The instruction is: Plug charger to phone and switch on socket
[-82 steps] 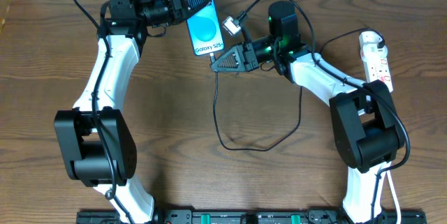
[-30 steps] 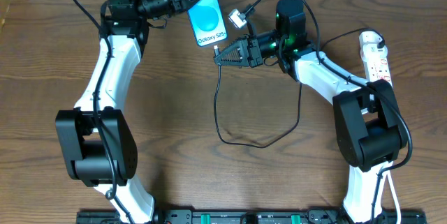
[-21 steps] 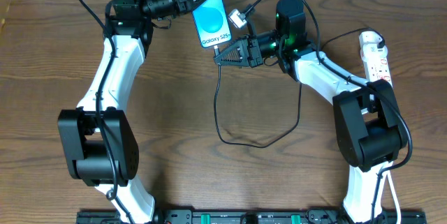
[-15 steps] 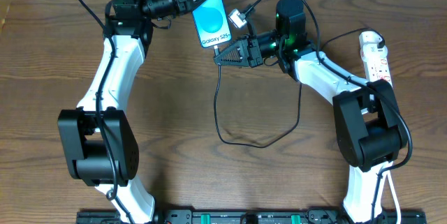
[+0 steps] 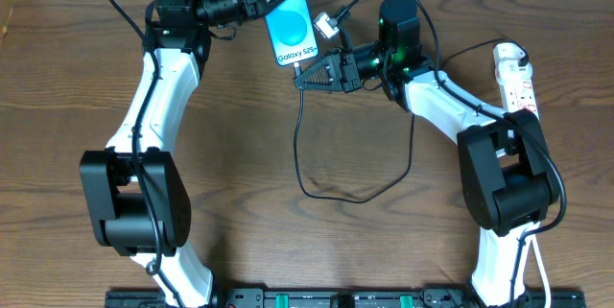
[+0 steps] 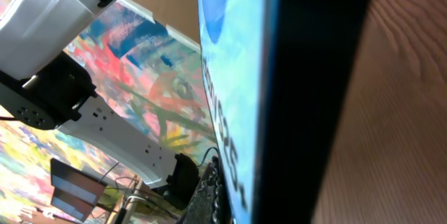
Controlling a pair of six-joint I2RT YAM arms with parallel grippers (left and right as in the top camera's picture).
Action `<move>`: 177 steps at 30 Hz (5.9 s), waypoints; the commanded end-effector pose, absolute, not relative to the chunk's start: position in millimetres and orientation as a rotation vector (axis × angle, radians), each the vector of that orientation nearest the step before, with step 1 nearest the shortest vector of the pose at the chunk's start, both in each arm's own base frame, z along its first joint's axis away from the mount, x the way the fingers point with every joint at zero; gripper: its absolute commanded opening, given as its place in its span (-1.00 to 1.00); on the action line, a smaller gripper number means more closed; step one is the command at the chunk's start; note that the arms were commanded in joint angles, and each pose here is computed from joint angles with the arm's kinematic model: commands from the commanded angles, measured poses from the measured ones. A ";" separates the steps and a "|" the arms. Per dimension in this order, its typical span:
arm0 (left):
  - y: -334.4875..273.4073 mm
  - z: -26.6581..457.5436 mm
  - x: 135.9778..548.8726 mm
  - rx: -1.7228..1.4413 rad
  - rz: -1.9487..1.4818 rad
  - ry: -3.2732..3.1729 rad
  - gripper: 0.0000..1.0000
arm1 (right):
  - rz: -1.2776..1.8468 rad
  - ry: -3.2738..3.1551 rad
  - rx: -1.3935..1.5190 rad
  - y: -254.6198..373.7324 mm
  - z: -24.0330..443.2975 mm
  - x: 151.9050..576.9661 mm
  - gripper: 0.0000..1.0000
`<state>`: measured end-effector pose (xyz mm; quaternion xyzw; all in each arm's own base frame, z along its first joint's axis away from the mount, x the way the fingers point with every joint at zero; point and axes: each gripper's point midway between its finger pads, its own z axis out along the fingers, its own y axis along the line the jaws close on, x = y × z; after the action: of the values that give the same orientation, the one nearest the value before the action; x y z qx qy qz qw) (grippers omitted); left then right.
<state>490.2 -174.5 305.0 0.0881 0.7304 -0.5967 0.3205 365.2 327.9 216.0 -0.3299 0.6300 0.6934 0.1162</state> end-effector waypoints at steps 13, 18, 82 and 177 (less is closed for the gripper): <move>-178.8 317.9 476.6 0.328 -1.600 1.889 -0.85 | 2.027 1.831 -0.980 327.6 218.9 366.3 -0.98; -180.0 316.4 472.5 0.371 -1.601 1.883 -0.85 | 2.027 1.831 -0.980 327.5 218.9 366.4 -0.98; -187.2 316.8 461.5 0.450 -1.636 1.870 -0.85 | 1.976 1.816 -0.925 327.9 227.4 379.2 -0.98; -284.3 32.3 461.3 -0.288 -1.339 2.704 -0.85 | 0.287 2.460 0.504 62.0 134.6 476.0 0.98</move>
<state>461.9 -281.4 35.6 -0.0801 0.8912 -0.4419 0.0630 474.1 65.6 134.9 0.1911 0.9275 0.1171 0.2991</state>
